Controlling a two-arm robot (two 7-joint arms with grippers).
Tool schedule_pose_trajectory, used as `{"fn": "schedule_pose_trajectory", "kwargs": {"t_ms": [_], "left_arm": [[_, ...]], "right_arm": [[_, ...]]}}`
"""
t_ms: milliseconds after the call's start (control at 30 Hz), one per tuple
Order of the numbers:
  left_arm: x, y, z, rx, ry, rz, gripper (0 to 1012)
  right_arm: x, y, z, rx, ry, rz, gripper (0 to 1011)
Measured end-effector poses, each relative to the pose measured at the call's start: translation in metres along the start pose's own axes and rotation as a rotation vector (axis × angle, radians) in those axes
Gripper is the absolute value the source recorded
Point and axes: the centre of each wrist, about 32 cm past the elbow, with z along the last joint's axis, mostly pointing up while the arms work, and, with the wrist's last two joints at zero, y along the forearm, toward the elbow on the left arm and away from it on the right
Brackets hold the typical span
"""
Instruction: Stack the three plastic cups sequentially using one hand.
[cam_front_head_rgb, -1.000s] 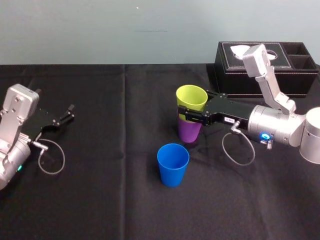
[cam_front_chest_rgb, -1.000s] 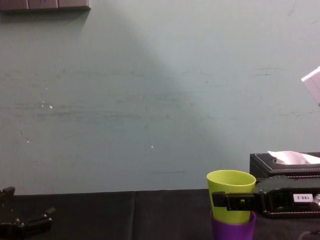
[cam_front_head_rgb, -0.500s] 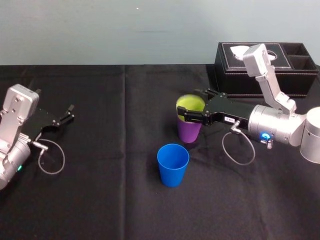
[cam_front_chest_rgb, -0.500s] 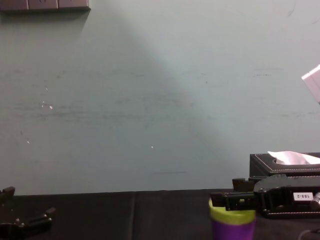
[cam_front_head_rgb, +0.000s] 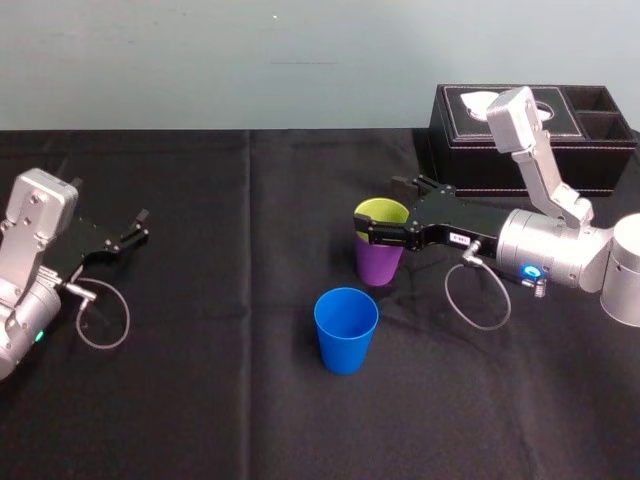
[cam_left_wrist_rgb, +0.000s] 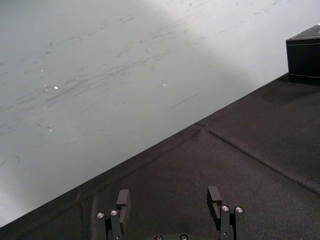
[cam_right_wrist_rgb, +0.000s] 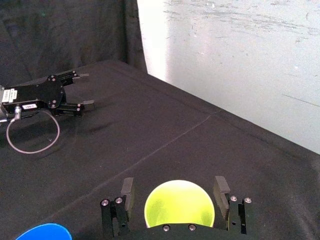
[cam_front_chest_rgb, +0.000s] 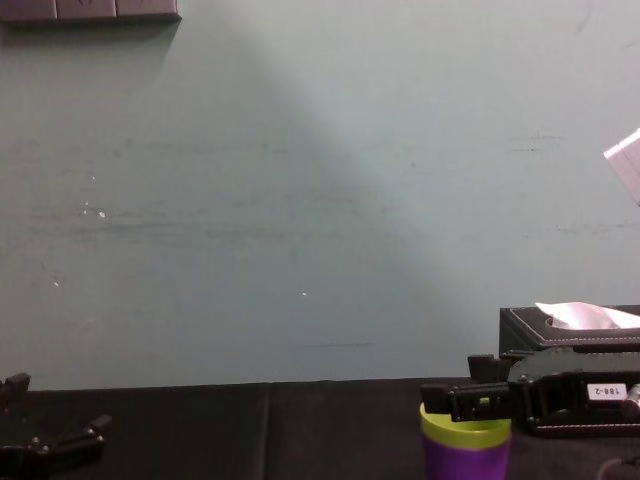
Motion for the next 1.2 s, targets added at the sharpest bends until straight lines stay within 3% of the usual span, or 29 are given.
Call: {"fn": "schedule_pose_trajectory", "kwargs": {"t_ms": [300,400,733,967,1200], "left_arm": [[0.0000,0.000,0.000,0.000,0.000,0.000,1011],[0.0000,0.000,0.000,0.000,0.000,0.000,1011],[0.0000,0.000,0.000,0.000,0.000,0.000,1011],[0.0000,0.000,0.000,0.000,0.000,0.000,1011],[0.0000,0.000,0.000,0.000,0.000,0.000,1011]], "right_arm": [[0.0001,0.000,0.000,0.001,-0.001,0.000,1003],[0.0039,-0.006,0.000,0.017,0.006,0.014,1003],[0.0063,-0.057,-0.021,0.071,0.034,0.069,1002],[-0.0030,-0.094,-0.039,0.071,-0.010,0.126,1003],[-0.0156,-0.105,-0.050,0.023,-0.062,0.196,1002]]}}
